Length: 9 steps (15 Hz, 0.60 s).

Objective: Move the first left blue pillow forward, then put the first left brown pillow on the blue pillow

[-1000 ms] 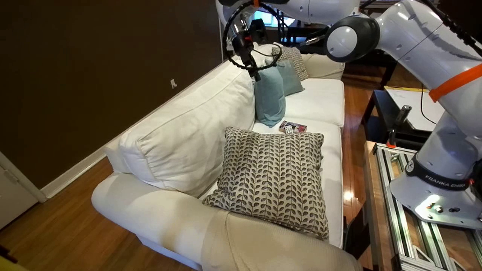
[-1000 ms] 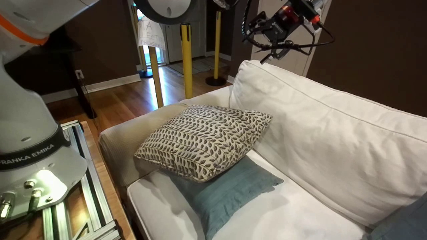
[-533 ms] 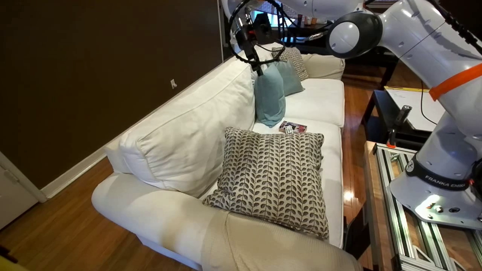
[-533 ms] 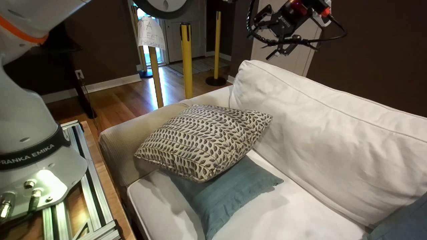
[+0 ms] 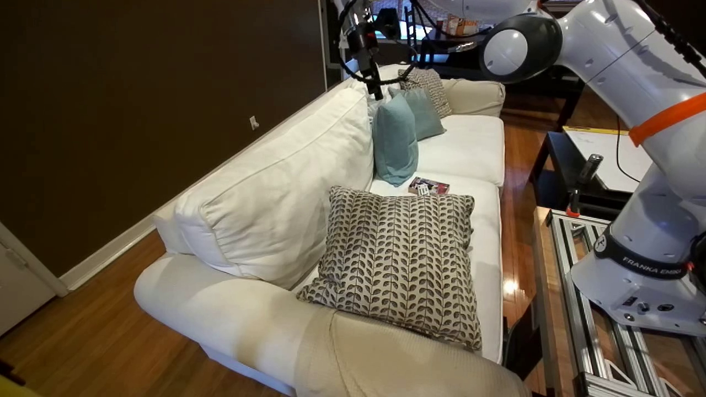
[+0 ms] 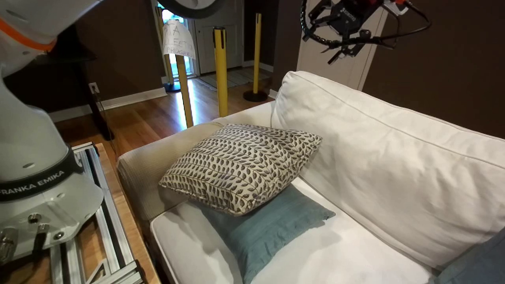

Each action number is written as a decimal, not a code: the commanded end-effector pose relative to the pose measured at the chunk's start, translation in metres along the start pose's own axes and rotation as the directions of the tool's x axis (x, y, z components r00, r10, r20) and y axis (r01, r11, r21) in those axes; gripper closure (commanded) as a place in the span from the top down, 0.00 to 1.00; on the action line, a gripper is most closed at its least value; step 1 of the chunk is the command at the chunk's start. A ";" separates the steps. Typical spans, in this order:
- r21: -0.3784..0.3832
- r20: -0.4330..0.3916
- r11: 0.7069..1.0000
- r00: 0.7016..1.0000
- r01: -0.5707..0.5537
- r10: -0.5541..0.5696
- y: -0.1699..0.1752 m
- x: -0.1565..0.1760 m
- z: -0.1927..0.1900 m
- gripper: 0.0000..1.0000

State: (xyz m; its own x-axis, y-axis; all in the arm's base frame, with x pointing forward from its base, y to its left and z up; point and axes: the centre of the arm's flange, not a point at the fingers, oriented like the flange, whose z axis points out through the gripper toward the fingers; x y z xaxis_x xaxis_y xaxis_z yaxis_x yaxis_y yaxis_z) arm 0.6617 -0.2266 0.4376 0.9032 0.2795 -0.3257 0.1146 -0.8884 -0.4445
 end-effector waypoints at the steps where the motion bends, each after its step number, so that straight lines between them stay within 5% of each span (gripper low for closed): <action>1: -0.135 -0.092 0.989 0.993 0.061 -0.074 -0.008 -0.039 0.025 1.00; 5: -0.250 -0.245 0.957 0.947 0.147 -0.210 -0.006 -0.039 0.024 1.00; 9: -0.290 -0.305 0.926 0.894 0.241 -0.328 -0.005 -0.028 0.005 1.00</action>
State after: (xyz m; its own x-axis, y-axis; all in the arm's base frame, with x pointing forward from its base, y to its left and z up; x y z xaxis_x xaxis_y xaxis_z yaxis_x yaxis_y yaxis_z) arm 0.6989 -0.2535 0.4719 0.9229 0.3841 0.0252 0.3783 -0.8929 -0.2443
